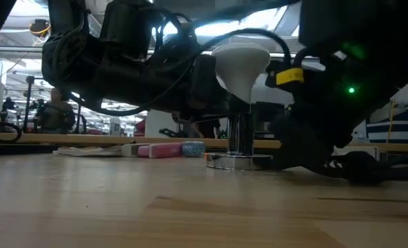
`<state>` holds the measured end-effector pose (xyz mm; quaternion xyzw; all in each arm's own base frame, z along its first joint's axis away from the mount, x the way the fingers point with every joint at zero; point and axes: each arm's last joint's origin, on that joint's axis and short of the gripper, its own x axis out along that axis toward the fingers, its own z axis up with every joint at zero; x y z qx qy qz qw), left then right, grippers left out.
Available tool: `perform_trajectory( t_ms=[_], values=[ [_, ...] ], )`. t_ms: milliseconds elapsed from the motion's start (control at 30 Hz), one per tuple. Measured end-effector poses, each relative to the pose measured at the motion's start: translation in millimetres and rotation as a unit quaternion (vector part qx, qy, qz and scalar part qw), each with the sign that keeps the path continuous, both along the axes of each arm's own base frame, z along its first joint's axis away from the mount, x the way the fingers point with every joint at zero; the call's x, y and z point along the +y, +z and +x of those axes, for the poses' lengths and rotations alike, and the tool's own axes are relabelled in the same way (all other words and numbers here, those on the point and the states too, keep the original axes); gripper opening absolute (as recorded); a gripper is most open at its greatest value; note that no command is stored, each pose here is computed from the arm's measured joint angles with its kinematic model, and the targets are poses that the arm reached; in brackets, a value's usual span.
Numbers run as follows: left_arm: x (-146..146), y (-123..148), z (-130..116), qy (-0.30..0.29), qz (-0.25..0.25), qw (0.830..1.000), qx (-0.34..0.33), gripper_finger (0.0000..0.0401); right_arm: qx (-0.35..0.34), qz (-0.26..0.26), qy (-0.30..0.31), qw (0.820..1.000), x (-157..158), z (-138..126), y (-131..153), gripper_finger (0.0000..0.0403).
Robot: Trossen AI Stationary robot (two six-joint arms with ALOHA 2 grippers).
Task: Screw lightbulb
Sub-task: Insert the lightbulb into the lamp
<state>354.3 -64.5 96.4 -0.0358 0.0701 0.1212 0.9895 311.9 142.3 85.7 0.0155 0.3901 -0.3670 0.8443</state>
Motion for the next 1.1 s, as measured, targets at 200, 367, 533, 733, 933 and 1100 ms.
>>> perform_trajectory(
  t_ms=[200,367,533,733,933,1100],
  values=[
    [1,0,0,0.003,0.000,1.000,0.000,0.0155,0.052,-0.059,0.043,0.996,-10,3,0,0.0005],
    [1,0,0,0.002,0.000,1.000,0.000,0.0155,0.086,-0.074,0.063,0.992,-15,3,0,0.0005],
    [1,0,0,0.003,0.000,1.000,0.003,0.0155,0.099,-0.075,0.067,0.990,-15,2,0,0.0005],
    [2,-1,0,0.031,0.004,0.999,0.004,0.0155,0.102,-0.070,0.078,0.989,-10,3,2,0.0005],
    [2,-1,-1,0.037,0.000,0.999,0.004,0.0155,0.103,-0.075,0.101,0.987,1,5,8,0.0005],
    [2,-1,0,0.043,-0.018,0.999,-0.003,0.0155,0.102,-0.069,0.105,0.987,3,6,8,0.0005]
  ],
)
